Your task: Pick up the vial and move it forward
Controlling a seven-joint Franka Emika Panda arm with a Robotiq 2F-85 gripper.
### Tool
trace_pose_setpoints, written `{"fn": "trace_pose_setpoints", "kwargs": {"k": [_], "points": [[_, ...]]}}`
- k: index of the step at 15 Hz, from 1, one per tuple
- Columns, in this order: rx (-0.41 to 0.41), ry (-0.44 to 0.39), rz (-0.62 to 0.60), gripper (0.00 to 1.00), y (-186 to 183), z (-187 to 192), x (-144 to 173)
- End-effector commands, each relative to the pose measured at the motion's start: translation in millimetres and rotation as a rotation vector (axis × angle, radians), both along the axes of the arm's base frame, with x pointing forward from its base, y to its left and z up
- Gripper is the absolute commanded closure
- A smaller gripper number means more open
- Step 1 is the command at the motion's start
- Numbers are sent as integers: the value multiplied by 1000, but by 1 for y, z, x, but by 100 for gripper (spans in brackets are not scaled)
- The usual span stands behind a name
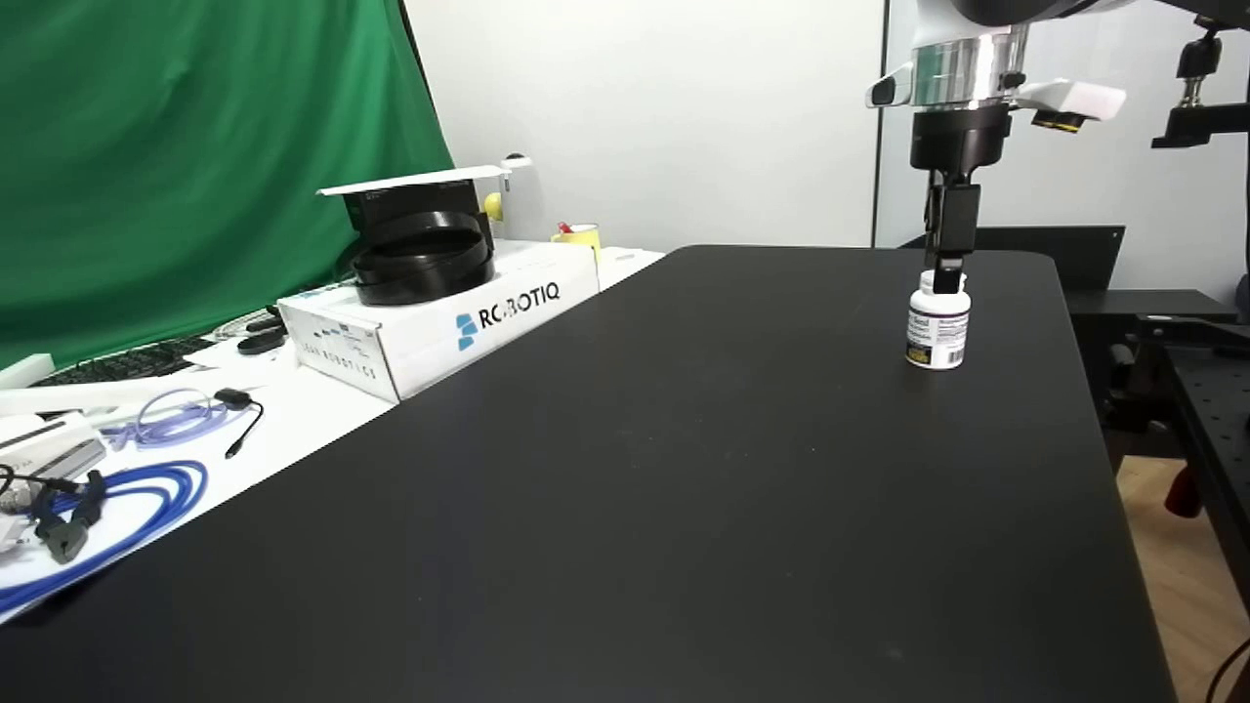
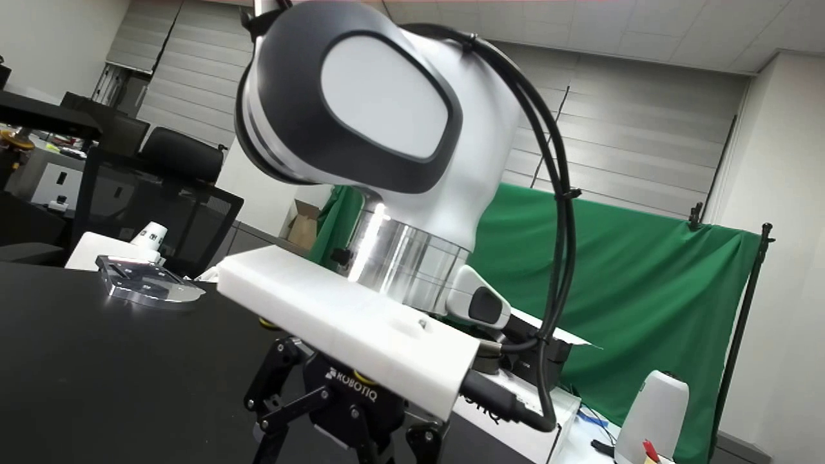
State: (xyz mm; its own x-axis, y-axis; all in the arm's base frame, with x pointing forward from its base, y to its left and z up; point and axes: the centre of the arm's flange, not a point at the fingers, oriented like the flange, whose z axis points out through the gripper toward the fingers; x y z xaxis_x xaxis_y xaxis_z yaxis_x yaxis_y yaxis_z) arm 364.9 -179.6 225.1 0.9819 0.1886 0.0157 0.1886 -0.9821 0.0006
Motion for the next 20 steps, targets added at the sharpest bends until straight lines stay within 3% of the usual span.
{"fn": "trace_pose_setpoints", "kwargs": {"k": [1, 2, 3, 11, 15, 20], "points": [[-13, 19, -13, 0, -8, -8, 7], [-18, 19, -17, 9, -9, -11, 7], [-19, 23, -16, 25, -10, -12, 7], [-61, 18, -18, 81, -6, 5, 16], [-84, 10, -24, 81, -1, 22, 29], [-55, -9, 9, 81, 19, 54, 61]]}}
